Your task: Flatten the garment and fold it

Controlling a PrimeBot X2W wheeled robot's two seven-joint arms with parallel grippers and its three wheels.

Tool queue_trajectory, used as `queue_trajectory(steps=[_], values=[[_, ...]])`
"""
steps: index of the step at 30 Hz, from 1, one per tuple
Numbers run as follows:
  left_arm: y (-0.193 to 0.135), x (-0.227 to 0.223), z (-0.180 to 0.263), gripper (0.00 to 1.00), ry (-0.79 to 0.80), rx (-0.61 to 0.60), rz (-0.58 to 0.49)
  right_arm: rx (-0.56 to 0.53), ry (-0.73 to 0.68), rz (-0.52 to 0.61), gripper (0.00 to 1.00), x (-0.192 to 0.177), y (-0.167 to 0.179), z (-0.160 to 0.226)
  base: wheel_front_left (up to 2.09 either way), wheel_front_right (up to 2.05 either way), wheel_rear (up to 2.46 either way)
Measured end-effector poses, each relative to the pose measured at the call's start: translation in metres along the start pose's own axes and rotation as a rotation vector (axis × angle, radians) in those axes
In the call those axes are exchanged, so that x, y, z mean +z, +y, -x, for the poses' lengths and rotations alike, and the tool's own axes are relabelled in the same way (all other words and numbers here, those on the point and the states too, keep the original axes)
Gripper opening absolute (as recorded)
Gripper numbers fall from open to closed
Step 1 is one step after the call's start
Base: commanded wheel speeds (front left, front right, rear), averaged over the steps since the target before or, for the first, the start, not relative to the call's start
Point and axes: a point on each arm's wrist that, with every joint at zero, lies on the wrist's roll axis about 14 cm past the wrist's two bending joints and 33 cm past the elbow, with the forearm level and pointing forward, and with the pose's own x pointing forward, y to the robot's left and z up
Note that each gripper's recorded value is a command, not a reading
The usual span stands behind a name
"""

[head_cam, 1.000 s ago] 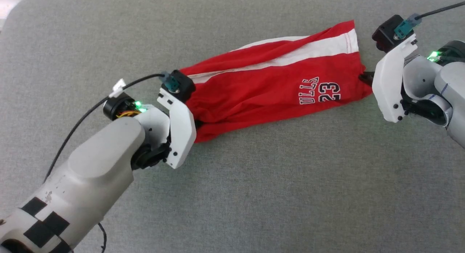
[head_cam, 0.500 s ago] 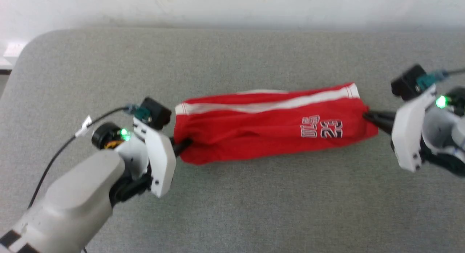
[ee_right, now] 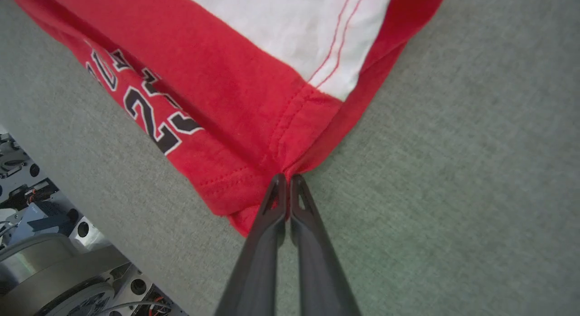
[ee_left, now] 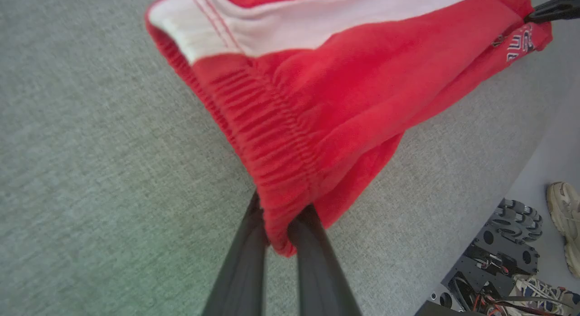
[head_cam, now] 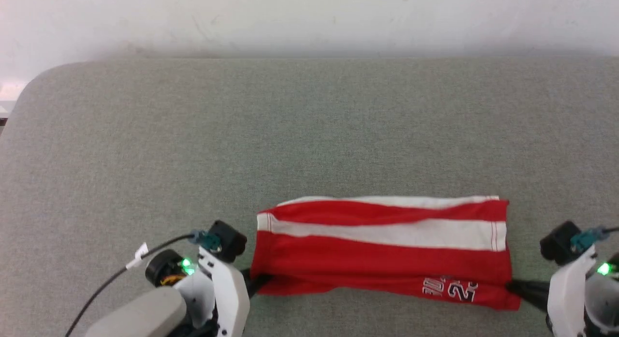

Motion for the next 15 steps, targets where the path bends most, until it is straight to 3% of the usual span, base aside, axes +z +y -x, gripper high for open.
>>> queue_trajectory(steps=[4,5,6,15], values=[[-0.003,-0.014,-0.001,0.0,0.027,-0.001,0.008,-0.01,0.024,-0.043,0.0,-0.018,0.003,-0.004,0.0,0.0,0.0],[-0.002,-0.013,-0.001,0.61,0.021,0.01,0.007,-0.017,0.016,-0.051,0.11,-0.017,0.001,-0.005,0.0,0.0,0.0],[-0.001,-0.011,-0.001,1.0,0.007,0.021,-0.001,-0.021,0.007,-0.057,1.0,-0.015,0.001,-0.006,0.0,0.0,0.0],[0.005,0.035,0.027,1.0,-0.249,0.123,-0.08,-0.091,-0.189,0.028,1.0,0.05,-0.015,0.029,0.0,0.0,0.0]])
